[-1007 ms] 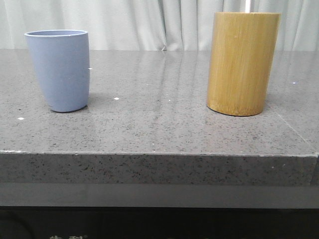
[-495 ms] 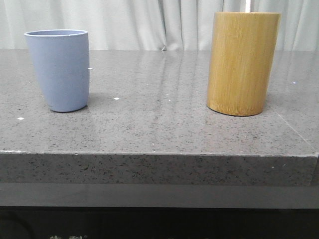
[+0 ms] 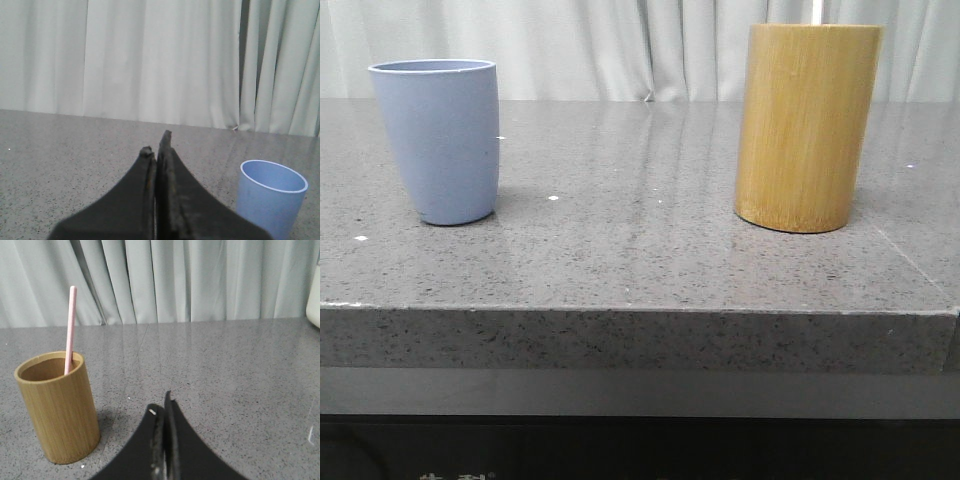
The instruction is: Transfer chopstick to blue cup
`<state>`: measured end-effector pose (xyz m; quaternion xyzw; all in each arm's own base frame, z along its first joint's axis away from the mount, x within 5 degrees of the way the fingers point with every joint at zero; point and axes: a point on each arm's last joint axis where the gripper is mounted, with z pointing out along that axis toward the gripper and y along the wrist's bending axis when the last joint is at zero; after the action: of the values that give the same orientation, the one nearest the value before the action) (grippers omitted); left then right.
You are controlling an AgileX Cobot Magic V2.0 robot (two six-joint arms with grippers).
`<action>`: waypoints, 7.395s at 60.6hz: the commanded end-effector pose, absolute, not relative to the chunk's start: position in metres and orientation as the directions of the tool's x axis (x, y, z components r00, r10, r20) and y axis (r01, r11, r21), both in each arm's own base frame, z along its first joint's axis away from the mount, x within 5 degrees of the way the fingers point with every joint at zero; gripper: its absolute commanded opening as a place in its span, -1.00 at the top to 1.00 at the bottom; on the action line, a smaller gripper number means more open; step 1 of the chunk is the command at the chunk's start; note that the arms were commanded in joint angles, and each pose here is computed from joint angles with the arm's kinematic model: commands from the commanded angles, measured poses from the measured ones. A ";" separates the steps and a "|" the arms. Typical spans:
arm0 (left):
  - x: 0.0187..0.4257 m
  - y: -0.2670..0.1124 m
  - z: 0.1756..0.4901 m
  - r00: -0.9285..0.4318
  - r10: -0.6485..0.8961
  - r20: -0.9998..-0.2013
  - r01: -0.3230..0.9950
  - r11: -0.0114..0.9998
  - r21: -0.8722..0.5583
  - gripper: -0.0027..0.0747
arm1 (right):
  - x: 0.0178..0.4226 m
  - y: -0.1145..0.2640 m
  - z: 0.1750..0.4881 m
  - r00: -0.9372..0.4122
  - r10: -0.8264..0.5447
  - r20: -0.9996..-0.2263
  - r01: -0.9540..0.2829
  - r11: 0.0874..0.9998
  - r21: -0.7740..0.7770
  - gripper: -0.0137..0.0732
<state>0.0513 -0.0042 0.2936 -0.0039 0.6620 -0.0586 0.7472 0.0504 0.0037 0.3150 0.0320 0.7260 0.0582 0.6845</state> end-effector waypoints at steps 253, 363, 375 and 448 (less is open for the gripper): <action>0.315 -0.271 0.380 -0.616 0.592 -0.520 0.699 0.715 -0.015 0.98 | 0.112 0.003 0.354 -0.157 0.130 -0.979 -0.012 0.991 0.134 -0.75; 0.265 -0.085 0.447 -0.707 0.262 -0.657 0.258 0.960 0.106 0.98 | 0.112 0.003 0.354 -0.156 0.130 -0.979 -0.012 0.991 0.134 -0.75; 0.230 -0.046 0.432 -0.646 0.152 -0.748 0.165 0.985 0.058 0.98 | 0.112 0.003 0.354 -0.156 0.130 -0.979 -0.012 0.991 0.134 -0.75; 0.027 -0.004 0.308 -0.035 -0.083 -0.996 0.141 0.986 -0.087 0.98 | 0.217 0.056 0.390 -0.131 0.106 -0.986 -0.237 0.962 0.135 -0.75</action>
<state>0.0269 -0.0032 0.2938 0.0270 0.7473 -0.0708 0.6601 0.1995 0.0418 0.3641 -0.0317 0.7843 0.1098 0.6097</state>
